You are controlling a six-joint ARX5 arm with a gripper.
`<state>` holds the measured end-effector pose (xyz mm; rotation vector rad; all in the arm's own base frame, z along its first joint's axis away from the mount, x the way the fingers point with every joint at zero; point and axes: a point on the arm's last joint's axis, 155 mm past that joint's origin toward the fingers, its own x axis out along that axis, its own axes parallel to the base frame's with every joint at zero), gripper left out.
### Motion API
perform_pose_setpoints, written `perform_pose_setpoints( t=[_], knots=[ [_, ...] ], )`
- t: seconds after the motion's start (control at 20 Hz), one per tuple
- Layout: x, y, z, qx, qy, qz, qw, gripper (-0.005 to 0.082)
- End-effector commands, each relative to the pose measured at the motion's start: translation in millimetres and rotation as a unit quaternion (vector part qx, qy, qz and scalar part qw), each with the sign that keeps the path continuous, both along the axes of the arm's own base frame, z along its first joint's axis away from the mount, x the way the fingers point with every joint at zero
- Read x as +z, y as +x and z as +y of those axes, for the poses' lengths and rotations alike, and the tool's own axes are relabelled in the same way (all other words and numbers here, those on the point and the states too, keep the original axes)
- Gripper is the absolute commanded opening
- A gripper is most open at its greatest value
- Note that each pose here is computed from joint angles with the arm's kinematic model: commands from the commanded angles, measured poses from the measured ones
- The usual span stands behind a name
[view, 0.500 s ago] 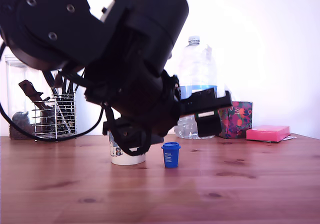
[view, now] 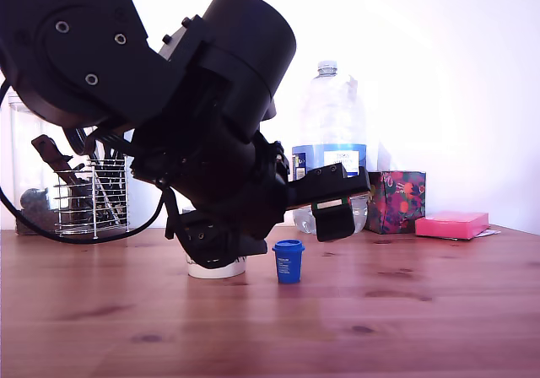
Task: Pick up the coffee capsules from the table one by one and drop them inside the nearest coffee cup
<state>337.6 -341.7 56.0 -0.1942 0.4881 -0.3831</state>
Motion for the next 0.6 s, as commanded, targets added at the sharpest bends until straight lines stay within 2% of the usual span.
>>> perform_pose_setpoints(
  t=[0.0,0.25,0.55],
  knots=[
    [-17.1,2.7,-2.4,-0.005,0.013,0.009,0.9999,0.0641],
    [-20.2,10.0,-11.2,-0.025,0.013,0.013,0.9995,0.0642],
    [-26.3,19.4,-7.5,-0.028,0.015,0.028,0.9991,0.0641]
  ],
)
